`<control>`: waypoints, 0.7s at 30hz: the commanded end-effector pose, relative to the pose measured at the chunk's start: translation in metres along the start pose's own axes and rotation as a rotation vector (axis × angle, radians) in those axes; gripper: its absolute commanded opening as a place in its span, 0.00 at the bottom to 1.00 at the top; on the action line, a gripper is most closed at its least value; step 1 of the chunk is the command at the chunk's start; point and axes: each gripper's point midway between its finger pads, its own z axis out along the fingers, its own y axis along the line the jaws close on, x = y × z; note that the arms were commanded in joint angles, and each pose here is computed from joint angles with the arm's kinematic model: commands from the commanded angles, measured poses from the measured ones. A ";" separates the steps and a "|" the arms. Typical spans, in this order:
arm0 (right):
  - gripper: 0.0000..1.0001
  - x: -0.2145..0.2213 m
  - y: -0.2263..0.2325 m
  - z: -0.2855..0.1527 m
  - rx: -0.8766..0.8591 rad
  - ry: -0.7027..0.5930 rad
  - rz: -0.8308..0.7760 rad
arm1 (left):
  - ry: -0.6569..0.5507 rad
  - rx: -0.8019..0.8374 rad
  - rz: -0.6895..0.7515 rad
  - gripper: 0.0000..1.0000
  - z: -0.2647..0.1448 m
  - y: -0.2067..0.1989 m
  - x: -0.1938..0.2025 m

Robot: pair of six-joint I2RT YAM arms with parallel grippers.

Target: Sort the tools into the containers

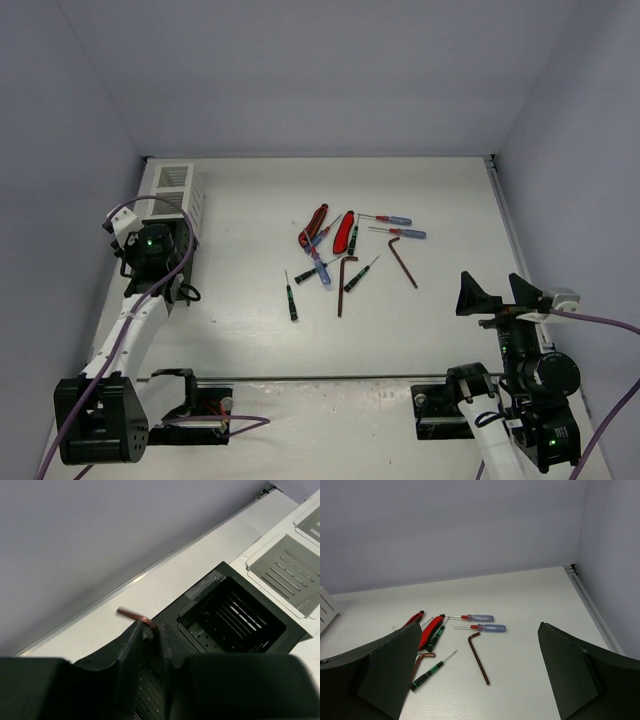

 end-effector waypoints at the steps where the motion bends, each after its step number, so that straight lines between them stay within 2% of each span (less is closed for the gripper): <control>1: 1.00 -0.013 0.005 0.009 -0.012 -0.036 0.013 | -0.069 0.024 -0.103 0.32 -0.007 -0.007 -0.037; 5: 1.00 -0.009 0.003 0.025 0.027 0.025 0.016 | -0.029 0.023 -0.109 0.57 -0.018 -0.004 -0.051; 8: 1.00 -0.004 0.005 0.043 0.042 0.100 0.019 | -0.017 0.051 -0.112 0.66 -0.029 -0.003 -0.064; 11: 1.00 0.003 0.014 0.064 0.031 0.188 0.029 | 0.025 0.097 -0.090 0.68 -0.043 -0.003 -0.070; 13: 1.00 0.025 0.020 0.087 0.042 0.302 0.055 | 0.049 0.213 -0.077 0.68 -0.057 -0.018 -0.083; 17: 1.00 0.056 0.040 0.113 0.009 0.453 0.164 | 0.132 0.426 -0.003 0.68 -0.083 -0.049 -0.084; 21: 0.81 0.117 0.029 0.129 0.108 0.629 0.161 | 0.203 0.691 0.115 0.68 -0.123 -0.098 -0.073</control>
